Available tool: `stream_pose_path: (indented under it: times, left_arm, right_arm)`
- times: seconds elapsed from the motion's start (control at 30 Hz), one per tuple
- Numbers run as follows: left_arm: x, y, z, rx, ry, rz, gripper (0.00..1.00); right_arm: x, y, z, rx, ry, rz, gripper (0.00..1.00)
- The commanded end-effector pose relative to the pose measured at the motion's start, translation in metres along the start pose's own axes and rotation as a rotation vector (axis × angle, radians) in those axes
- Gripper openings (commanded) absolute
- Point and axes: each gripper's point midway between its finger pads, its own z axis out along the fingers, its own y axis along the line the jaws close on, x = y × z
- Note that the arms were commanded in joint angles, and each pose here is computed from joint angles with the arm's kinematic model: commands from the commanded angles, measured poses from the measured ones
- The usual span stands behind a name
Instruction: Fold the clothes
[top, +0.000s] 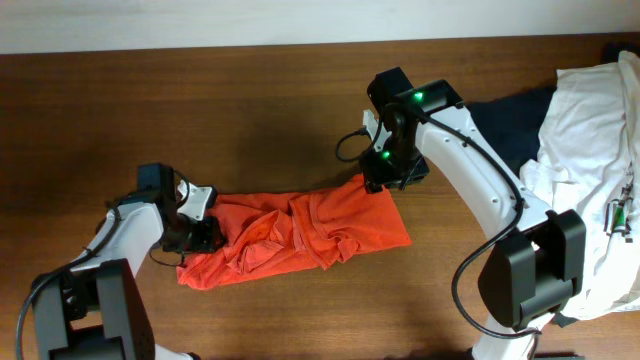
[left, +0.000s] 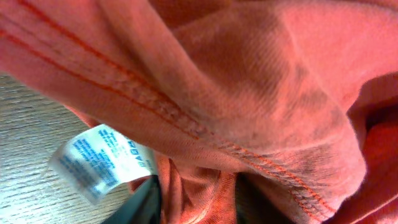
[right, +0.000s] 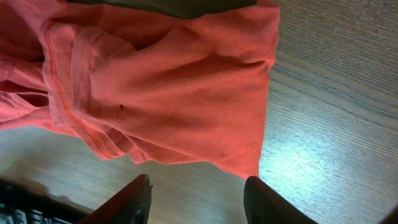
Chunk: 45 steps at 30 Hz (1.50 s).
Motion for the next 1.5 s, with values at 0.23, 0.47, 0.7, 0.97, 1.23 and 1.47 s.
stream_pose_path:
  times: [0.23, 0.47, 0.7, 0.97, 1.23, 1.47]
  left_arm:
    - [-0.039, 0.032, -0.039, -0.149, -0.070, -0.145, 0.04]
    - [-0.026, 0.029, -0.045, -0.132, -0.009, -0.173, 0.61]
    - [-0.002, 0.014, -0.013, -0.028, 0.020, -0.173, 0.69]
    - [0.008, -0.014, 0.012, 0.026, 0.030, -0.089, 0.27]
    - [-0.001, 0.015, -0.007, -0.106, 0.021, -0.170, 0.02]
    - [-0.033, 0.093, -0.094, -0.252, -0.105, -0.394, 0.05]
  right_arm:
    - [-0.003, -0.035, -0.007, 0.062, -0.016, 0.074, 0.52]
    - [-0.003, -0.048, -0.009, 0.059, -0.019, 0.111, 0.52]
    - [-0.003, -0.048, -0.009, 0.059, -0.019, 0.111, 0.53]
    - [-0.003, -0.047, -0.009, 0.059, -0.019, 0.111, 0.53]
    - [-0.001, -0.048, -0.009, 0.060, -0.011, 0.111, 0.53]
    - [-0.002, -0.058, -0.011, 0.067, -0.016, 0.127, 0.53]
